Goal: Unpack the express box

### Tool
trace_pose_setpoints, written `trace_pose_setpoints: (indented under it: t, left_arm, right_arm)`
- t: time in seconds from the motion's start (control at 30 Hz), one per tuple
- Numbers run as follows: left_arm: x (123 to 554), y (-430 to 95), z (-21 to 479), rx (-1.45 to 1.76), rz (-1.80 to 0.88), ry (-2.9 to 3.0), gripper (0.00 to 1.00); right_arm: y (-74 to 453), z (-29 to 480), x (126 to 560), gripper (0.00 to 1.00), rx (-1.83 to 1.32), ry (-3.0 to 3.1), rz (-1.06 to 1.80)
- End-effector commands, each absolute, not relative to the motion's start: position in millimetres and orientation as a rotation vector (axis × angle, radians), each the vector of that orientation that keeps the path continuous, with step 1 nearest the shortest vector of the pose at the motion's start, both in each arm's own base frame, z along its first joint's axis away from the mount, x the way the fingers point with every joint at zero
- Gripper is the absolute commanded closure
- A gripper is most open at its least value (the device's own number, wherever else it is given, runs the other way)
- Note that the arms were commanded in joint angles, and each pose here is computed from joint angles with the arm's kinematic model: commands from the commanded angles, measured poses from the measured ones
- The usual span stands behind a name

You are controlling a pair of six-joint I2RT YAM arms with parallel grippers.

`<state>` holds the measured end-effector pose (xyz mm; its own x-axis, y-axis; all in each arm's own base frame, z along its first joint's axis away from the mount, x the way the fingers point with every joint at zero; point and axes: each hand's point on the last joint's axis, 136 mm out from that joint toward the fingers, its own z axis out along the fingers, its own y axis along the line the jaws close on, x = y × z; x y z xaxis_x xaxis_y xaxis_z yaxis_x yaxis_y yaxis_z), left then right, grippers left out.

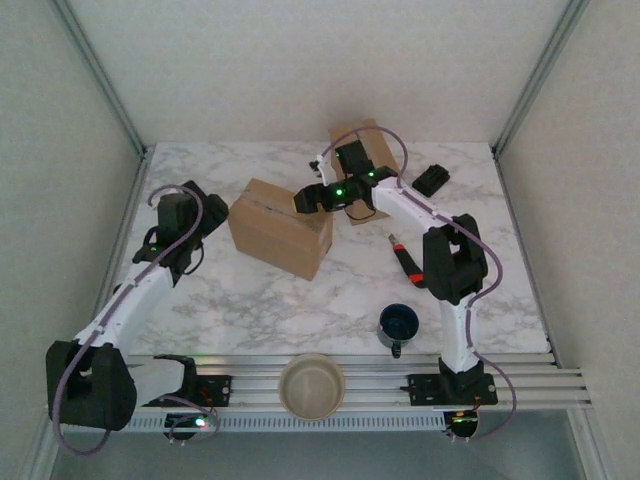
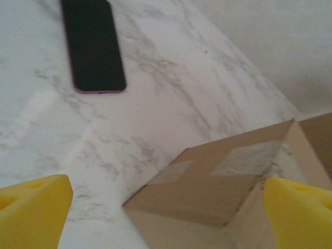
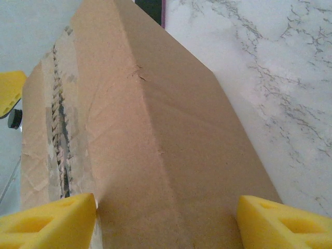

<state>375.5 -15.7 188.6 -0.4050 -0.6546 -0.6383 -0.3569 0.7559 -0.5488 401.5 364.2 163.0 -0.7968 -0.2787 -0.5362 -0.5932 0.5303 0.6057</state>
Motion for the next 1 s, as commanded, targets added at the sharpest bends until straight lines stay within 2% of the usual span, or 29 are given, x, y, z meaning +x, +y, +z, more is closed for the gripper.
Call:
trace_pose_setpoints:
  t: [0.0, 0.13, 0.23, 0.6, 0.7, 0.83, 0.97]
  left_arm:
    - [399.0, -39.4, 207.5, -0.604, -0.557, 1.994, 0.05]
    - [422.3, -73.7, 200.2, -0.472, -0.735, 2.03, 0.09]
    - [429.3, -89.8, 193.9, -0.422, -0.772, 2.06, 0.11]
    - [407.2, -121.6, 171.6, -0.356, -0.803, 2.132, 0.11]
    - [401.2, -120.6, 167.0, -0.372, -0.803, 2.132, 0.11]
    - [402.7, -112.6, 166.7, -0.386, -0.739, 2.131, 0.11]
    - [409.7, -102.9, 177.9, -0.395, -0.666, 2.109, 0.1]
  right_arm:
    - [368.3, 165.8, 389.1, 0.29, -0.718, 2.399, 1.182]
    - [368.4, 165.6, 384.4, 0.29, -0.717, 2.401, 1.178]
    - [366.7, 166.5, 379.5, 0.29, -0.717, 2.403, 1.169]
    - [342.7, 170.3, 359.3, 0.29, -0.619, 2.434, 1.097]
    - [333.4, 174.1, 357.2, 0.23, -0.576, 2.441, 1.049]
    - [323.1, 185.6, 363.7, 0.09, -0.553, 2.434, 0.952]
    - [297.2, 211.0, 369.5, 0.01, -0.505, 2.415, 0.795]
